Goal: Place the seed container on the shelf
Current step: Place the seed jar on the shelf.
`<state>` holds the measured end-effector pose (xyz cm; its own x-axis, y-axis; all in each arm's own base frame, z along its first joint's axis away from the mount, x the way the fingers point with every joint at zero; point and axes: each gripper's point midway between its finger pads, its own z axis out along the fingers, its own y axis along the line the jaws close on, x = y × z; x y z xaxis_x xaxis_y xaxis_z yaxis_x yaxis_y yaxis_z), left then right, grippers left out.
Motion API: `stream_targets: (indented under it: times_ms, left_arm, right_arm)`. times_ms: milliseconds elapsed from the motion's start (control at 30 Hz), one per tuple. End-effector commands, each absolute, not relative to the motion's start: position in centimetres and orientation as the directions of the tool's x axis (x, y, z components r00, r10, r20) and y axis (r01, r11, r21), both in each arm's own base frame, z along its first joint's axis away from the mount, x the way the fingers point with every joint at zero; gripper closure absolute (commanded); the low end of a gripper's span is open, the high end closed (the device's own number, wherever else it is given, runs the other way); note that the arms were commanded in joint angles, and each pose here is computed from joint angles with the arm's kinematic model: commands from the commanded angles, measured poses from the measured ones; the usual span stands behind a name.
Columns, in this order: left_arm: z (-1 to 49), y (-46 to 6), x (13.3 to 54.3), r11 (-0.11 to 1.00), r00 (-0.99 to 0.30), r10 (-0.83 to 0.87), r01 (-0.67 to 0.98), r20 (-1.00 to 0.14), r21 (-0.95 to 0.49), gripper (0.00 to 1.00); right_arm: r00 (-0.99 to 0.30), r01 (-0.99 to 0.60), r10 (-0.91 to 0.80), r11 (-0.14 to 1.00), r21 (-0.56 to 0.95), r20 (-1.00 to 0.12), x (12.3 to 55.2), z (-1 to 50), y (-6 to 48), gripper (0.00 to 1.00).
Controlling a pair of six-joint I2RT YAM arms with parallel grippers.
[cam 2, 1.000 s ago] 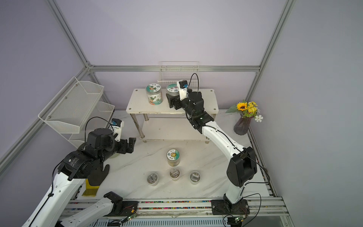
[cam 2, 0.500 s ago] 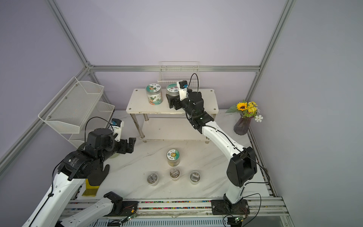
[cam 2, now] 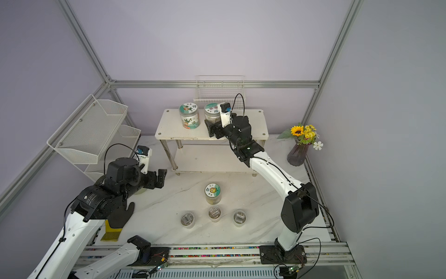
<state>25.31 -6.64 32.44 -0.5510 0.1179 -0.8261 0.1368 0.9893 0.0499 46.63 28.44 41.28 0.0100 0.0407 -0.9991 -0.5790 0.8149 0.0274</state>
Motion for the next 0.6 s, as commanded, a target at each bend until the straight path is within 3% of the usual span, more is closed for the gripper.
stream_targets:
  times_ms: [0, 567]
  left_arm:
    - [34.4, -6.5, 25.2, 0.990, -0.507, 0.101, 0.135, -0.856, 0.037, 0.00]
    - [34.6, -6.2, 24.5, 0.991, -0.513, 0.097, 0.132, -0.853, 0.033, 0.00]
  right_arm:
    - [0.049, -0.581, 0.048, 0.814, 0.010, -0.998, 45.3, 43.2, 27.4, 0.03]
    - [0.027, -0.565, 0.064, 0.824, 0.037, -0.998, 40.8, 43.2, 24.5, 0.03]
